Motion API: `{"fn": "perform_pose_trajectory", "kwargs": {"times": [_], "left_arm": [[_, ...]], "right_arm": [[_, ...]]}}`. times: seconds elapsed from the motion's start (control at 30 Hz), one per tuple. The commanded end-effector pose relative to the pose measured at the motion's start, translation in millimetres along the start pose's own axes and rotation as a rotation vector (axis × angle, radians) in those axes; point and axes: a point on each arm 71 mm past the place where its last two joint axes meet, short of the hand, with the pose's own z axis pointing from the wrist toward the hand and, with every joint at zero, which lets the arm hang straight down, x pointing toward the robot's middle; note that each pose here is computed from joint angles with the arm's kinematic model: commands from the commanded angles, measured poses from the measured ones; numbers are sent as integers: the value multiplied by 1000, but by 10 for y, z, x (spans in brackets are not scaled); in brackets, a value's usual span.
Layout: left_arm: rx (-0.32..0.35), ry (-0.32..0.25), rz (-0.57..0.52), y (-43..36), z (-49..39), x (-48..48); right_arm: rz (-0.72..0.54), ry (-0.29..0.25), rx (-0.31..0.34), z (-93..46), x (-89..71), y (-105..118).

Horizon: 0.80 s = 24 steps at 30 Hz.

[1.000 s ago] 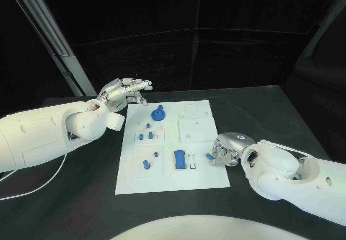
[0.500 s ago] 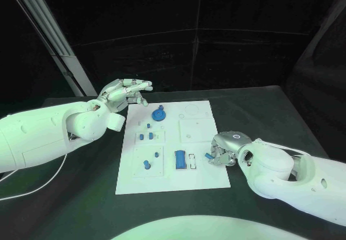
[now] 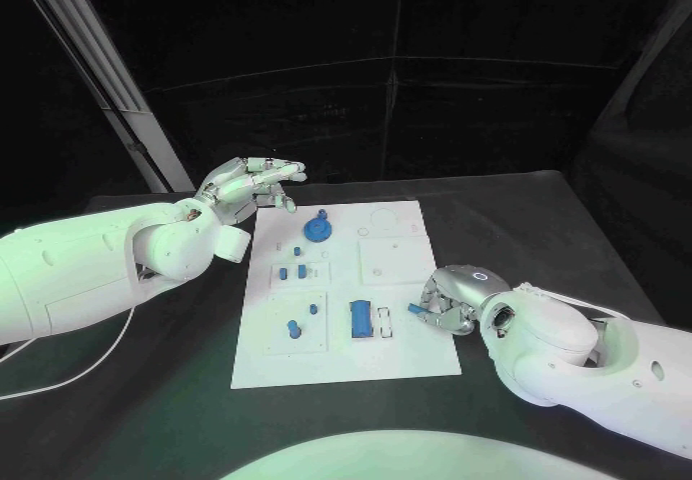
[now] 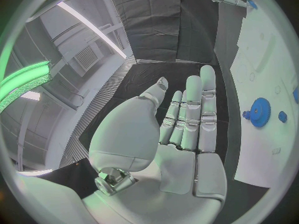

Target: Assemble the parts on the task board

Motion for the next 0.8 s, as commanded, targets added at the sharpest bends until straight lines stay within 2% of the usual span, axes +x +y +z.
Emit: {"fn": "perform_pose_trajectory", "kwargs": {"times": [0.03,0.2,0.37,0.8], "left_arm": [[4,14,-6,-9,5,13],[3,16,-6,-6,6,15],[2,16,-5,-3,5,17],[1,18,-6,-1,4,25]], "right_arm": [[152,-13,11,-30,-6,5],[267,-11,2,-55,-13,16],[353,43,13,-58,24,11],[426,115,30,-1,96,85]]}}
